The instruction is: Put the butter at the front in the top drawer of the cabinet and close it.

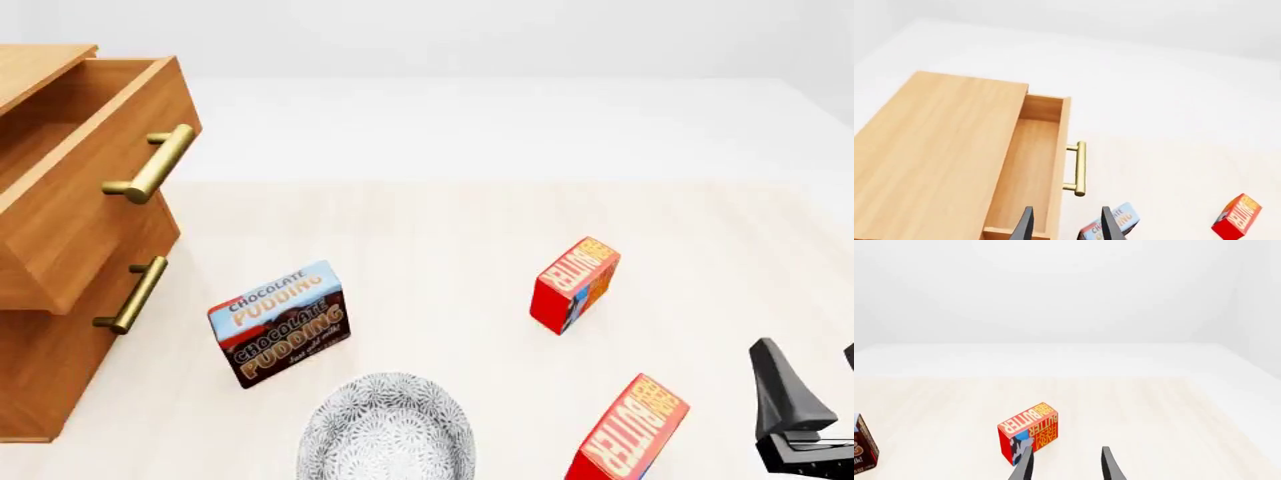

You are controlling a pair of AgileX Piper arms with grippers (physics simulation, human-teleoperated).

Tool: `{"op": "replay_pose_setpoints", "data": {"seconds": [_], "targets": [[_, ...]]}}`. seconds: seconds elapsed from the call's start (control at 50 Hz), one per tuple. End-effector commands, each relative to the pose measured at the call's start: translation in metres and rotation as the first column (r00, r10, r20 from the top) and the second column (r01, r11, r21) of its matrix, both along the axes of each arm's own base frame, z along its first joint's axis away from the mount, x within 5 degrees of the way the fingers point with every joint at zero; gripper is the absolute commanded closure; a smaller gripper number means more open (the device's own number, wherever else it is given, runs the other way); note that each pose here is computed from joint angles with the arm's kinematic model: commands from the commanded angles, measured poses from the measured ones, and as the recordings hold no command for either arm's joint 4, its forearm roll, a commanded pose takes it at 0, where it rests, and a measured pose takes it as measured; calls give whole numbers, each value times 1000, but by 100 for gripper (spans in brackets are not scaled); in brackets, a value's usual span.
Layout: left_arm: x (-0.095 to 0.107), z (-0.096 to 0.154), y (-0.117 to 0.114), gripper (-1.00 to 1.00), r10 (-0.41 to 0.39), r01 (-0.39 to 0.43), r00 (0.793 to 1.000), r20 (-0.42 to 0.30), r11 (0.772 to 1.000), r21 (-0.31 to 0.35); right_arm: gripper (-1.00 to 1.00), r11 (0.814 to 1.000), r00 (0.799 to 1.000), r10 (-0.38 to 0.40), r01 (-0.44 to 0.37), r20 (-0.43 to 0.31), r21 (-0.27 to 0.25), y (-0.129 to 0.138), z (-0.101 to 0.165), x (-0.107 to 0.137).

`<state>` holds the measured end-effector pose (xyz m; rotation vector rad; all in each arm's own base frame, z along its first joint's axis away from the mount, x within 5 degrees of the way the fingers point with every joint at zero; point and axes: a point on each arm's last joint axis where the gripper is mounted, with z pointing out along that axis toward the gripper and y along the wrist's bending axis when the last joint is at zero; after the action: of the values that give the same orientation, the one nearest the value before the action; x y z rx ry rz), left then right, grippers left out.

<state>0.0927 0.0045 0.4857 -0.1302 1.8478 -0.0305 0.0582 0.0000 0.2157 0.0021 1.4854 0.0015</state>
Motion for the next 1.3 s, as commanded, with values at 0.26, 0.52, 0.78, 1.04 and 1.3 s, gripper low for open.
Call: {"op": "replay_pose_setpoints", "data": {"seconds": [0.26,0.52,0.78,1.04,1.3], "targets": [[31,44,-3,-100,-26,21,991,-134,999,-40,-100,1000,1000,0,0,0,-1,0,-1,-1],[69,18,-2,-100,-15,-4,956,-292,998,-67,-100,1000,1000,0,0,1,-1,0,-1,-1],[101,-14,1,-100,-5,-25,917,-398,997,-71,-100,1000,1000,0,0,0,-1,0,-1,-1],[116,-28,1,-100,-5,-31,908,-420,996,-79,-100,1000,1000,0,0,0,-1,0,-1,-1],[125,-50,-1,-100,0,-55,899,-439,992,-113,-100,1000,1000,0,0,0,-1,0,-1,-1]]}}
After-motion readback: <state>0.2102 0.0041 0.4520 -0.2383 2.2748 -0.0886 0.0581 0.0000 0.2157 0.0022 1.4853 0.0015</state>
